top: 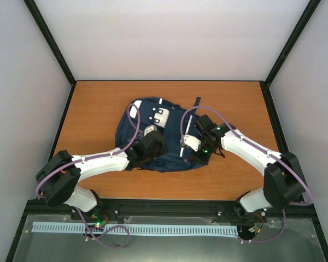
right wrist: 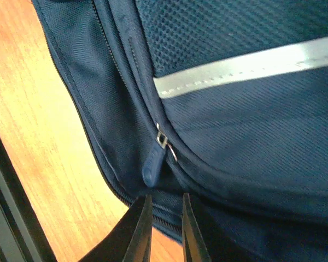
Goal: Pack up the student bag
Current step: Zip the student bag at the center of the board.
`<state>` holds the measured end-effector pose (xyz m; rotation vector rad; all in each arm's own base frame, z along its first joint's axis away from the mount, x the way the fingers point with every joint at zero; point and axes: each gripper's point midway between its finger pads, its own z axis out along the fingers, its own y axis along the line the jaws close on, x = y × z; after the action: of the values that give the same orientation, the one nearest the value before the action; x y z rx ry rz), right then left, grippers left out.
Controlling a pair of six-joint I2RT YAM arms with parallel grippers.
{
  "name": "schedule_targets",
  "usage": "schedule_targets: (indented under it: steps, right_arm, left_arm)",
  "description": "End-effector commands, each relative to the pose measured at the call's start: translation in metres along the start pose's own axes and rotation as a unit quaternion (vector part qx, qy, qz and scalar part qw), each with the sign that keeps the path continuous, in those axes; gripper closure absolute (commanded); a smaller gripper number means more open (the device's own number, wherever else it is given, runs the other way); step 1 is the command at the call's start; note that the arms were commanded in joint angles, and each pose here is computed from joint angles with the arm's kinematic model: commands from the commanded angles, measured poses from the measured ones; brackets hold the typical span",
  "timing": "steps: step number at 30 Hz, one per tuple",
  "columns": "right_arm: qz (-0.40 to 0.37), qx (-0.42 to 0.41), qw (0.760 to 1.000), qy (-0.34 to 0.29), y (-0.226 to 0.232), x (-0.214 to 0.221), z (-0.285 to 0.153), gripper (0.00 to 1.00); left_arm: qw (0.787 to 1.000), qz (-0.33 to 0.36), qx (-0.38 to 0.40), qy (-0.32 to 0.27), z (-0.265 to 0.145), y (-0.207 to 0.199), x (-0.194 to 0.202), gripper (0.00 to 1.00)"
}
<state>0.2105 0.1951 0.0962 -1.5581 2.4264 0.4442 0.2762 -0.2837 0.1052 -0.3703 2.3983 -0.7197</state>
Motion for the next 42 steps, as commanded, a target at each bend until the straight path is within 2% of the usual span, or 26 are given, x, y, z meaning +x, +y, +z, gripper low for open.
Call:
schedule_targets:
  steps: [1, 4, 9, 14, 16, 18, 25, 32, 42]
  right_arm:
    - [-0.001, -0.056, 0.998, 0.001, 0.014, -0.011, 0.016, 0.81]
    - [-0.001, -0.068, 0.997, 0.022, 0.018, -0.007, 0.026, 0.79]
    - [-0.004, -0.069, 0.997, 0.040, 0.020, -0.001, 0.037, 0.67]
    - [-0.003, -0.069, 0.997, 0.040, 0.018, -0.005, 0.049, 0.66]
    - [-0.006, -0.068, 0.997, 0.035, 0.017, -0.009, 0.053, 0.69]
    - [-0.007, -0.061, 0.997, 0.035, 0.014, -0.012, 0.056, 0.80]
    - [-0.001, -0.021, 0.999, 0.034, 0.000, -0.017, 0.055, 0.97]
    - [-0.019, 0.021, 0.999, 0.038, -0.002, -0.009, 0.026, 0.97]
    - [-0.041, 0.138, 0.983, 0.117, -0.033, 0.040, -0.006, 0.97]
  left_arm:
    - [1.000, 0.006, -0.018, -0.020, -0.002, 0.004, -0.009, 0.99]
    - [1.000, 0.006, -0.019, -0.021, -0.003, 0.005, -0.009, 0.99]
    - [1.000, 0.006, -0.017, -0.022, -0.003, 0.003, -0.010, 0.99]
    - [1.000, 0.005, -0.017, -0.021, -0.003, 0.003, -0.009, 0.99]
    - [1.000, 0.005, -0.016, -0.020, -0.003, 0.003, -0.009, 0.99]
    - [1.000, 0.005, -0.018, -0.021, -0.003, 0.005, -0.009, 0.99]
    - [1.000, 0.005, -0.020, -0.020, -0.002, 0.006, -0.008, 0.99]
    - [1.000, 0.009, -0.022, -0.020, -0.001, 0.006, -0.008, 0.99]
    - [0.999, 0.017, -0.028, -0.030, -0.007, 0.010, -0.012, 0.99]
